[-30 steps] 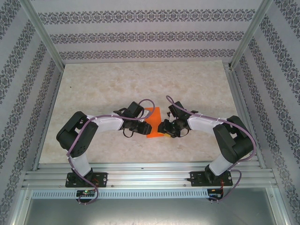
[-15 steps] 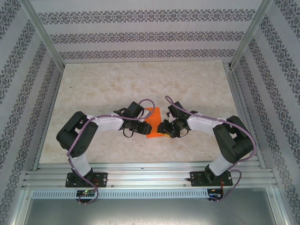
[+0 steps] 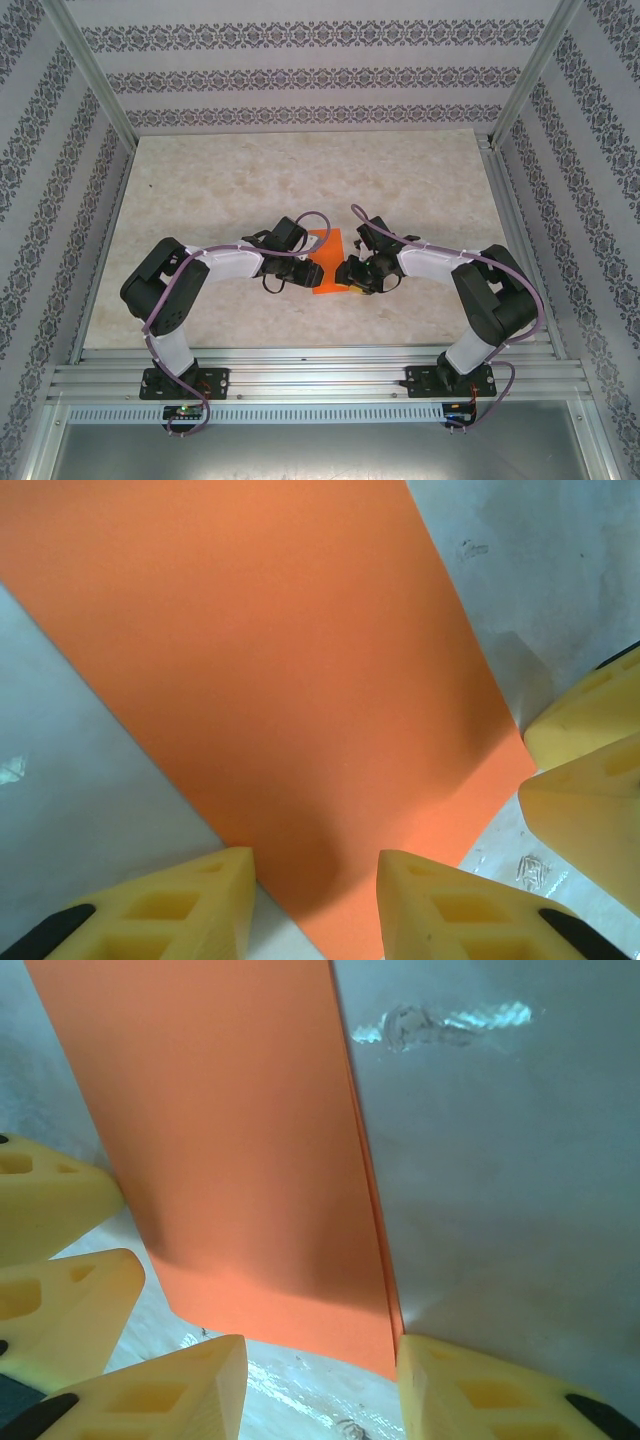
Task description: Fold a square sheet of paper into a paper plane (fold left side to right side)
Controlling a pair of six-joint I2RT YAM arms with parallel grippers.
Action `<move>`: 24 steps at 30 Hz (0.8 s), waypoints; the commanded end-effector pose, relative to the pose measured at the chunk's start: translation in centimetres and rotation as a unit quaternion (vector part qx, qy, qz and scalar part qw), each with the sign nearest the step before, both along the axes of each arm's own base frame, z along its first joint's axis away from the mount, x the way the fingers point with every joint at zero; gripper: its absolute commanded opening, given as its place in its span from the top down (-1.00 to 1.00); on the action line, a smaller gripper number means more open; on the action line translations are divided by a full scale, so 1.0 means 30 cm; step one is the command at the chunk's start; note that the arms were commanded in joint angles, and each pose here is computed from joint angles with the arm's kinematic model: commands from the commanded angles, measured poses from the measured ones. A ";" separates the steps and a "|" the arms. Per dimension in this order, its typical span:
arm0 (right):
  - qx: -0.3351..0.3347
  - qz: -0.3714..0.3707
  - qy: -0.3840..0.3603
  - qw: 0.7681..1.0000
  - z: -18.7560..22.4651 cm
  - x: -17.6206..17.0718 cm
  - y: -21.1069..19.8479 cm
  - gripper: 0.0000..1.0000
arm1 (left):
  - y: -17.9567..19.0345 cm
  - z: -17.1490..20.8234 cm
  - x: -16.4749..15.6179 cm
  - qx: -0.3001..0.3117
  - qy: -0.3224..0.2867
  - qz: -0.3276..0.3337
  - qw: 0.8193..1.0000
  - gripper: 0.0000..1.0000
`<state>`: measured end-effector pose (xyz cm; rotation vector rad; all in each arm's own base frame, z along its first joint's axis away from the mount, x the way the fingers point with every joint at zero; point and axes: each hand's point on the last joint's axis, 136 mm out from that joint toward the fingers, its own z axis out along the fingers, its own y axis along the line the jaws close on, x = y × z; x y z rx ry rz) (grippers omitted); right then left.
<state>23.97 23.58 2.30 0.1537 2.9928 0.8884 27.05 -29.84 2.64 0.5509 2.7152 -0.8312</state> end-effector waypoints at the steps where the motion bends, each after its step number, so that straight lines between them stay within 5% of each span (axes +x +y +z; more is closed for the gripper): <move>1: 0.012 0.010 -0.009 1.000 0.010 0.013 0.033 0.12 | 0.010 0.000 0.015 0.001 -0.004 0.008 1.000 0.23; 15: 0.047 -0.007 -0.021 0.999 0.061 0.042 0.064 0.19 | 0.014 0.017 0.016 -0.004 -0.016 0.009 1.000 0.23; 24: 0.105 -0.045 -0.015 0.993 0.113 0.092 0.089 0.27 | 0.037 0.180 0.010 -0.043 -0.123 -0.019 0.991 0.00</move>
